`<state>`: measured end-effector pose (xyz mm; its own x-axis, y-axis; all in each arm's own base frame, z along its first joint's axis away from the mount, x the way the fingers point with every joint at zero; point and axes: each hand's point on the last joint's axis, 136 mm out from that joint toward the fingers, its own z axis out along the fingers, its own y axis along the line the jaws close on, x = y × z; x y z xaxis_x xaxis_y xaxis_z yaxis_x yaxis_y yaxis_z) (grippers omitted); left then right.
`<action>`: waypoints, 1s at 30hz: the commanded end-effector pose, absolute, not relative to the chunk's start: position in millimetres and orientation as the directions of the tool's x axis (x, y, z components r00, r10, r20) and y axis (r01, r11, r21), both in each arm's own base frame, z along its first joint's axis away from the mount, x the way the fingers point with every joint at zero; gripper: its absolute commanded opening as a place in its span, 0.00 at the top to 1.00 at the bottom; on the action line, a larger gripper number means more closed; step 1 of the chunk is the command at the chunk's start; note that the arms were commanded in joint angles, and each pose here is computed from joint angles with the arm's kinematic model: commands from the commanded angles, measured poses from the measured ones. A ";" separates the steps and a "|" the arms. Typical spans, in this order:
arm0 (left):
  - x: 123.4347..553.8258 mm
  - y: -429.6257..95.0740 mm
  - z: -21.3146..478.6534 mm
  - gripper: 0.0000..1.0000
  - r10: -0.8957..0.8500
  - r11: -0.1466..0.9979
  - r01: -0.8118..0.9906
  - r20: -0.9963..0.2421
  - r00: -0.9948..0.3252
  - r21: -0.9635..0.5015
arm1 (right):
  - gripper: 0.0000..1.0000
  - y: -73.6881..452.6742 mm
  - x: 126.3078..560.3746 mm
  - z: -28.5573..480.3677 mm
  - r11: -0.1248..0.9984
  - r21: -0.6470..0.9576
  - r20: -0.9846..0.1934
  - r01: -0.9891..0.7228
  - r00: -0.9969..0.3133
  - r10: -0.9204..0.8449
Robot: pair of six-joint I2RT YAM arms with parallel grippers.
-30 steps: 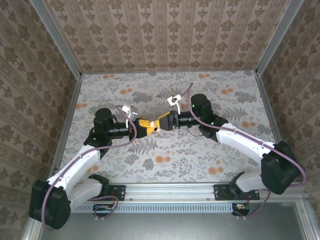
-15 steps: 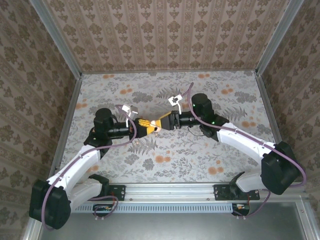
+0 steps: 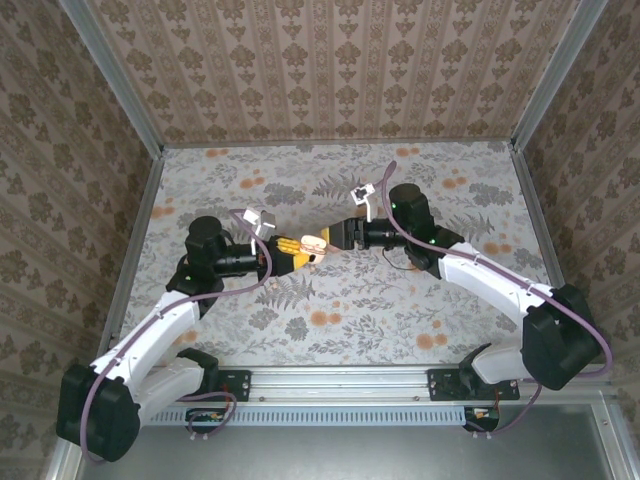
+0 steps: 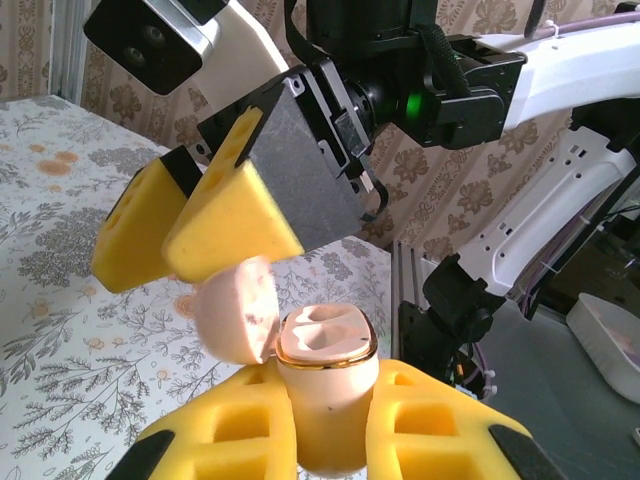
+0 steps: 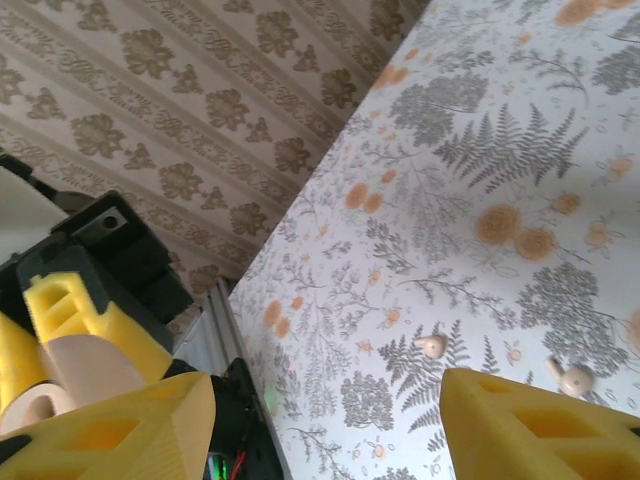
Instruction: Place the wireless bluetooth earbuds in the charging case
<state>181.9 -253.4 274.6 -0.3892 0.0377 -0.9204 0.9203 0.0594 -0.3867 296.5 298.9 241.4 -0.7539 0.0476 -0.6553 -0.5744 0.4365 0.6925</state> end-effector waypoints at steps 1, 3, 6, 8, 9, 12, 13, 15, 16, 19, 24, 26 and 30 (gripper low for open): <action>182.4 -250.4 299.9 1.00 0.002 0.063 0.953 -0.955 -0.296 -0.296 | 0.37 281.7 300.5 236.9 0.519 0.672 -0.652 -0.528 -0.754 0.077; 185.9 -246.1 296.5 1.00 0.003 0.091 0.950 -0.954 -0.301 -0.299 | 0.37 275.1 302.4 238.5 0.537 0.671 -0.650 -0.512 -0.754 0.094; 192.5 -235.5 291.3 1.00 -0.002 0.153 0.940 -0.951 -0.309 -0.305 | 0.37 267.5 304.0 241.4 0.560 0.667 -0.649 -0.492 -0.753 0.112; 196.8 -226.9 288.3 1.00 -0.008 0.200 0.932 -0.951 -0.308 -0.303 | 0.36 264.8 305.4 241.8 0.575 0.662 -0.649 -0.482 -0.752 0.116; 199.0 -221.5 286.7 1.00 -0.013 0.228 0.926 -0.952 -0.305 -0.300 | 0.37 263.5 307.0 239.9 0.588 0.659 -0.643 -0.469 -0.757 0.118; 203.7 -205.8 285.2 1.00 -0.028 0.311 0.910 -0.960 -0.280 -0.275 | 0.39 258.0 315.2 222.1 0.658 0.641 -0.604 -0.395 -0.788 0.115; 203.9 -200.7 284.5 1.00 -0.034 0.336 0.905 -0.964 -0.265 -0.261 | 0.39 257.2 318.2 213.1 0.685 0.632 -0.585 -0.363 -0.803 0.113; 204.7 -191.0 285.4 1.00 -0.043 0.393 0.890 -0.972 -0.232 -0.230 | 0.39 261.0 322.3 195.5 0.723 0.618 -0.540 -0.309 -0.835 0.105; 204.3 -186.9 284.9 1.00 -0.043 0.418 0.883 -0.975 -0.216 -0.214 | 0.39 265.5 323.9 181.4 0.745 0.605 -0.508 -0.279 -0.856 0.092; 201.1 -176.9 287.4 1.00 -0.035 0.484 0.861 -0.987 -0.157 -0.154 | 0.40 289.6 321.6 155.7 0.787 0.559 -0.450 -0.260 -0.893 0.024; 192.1 -167.5 295.0 1.00 -0.020 0.535 0.842 -0.997 -0.072 -0.071 | 0.41 343.1 313.3 119.8 0.806 0.524 -0.366 -0.276 -0.927 -0.080; 188.3 -165.7 297.1 1.00 -0.014 0.541 0.839 -0.999 -0.047 -0.047 | 0.42 355.1 311.4 104.2 0.818 0.509 -0.328 -0.268 -0.939 -0.104; 184.3 -164.7 298.1 1.00 0.002 0.542 0.840 -1.000 -0.026 -0.021 | 0.46 356.0 314.3 79.5 0.861 0.466 -0.259 -0.203 -0.962 -0.086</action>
<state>182.3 -168.6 304.6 -0.0441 -0.0325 -0.9985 0.8542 0.5171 -0.0545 309.5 370.6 93.2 -0.9372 -0.1335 -0.3223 -0.2935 0.8010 0.5217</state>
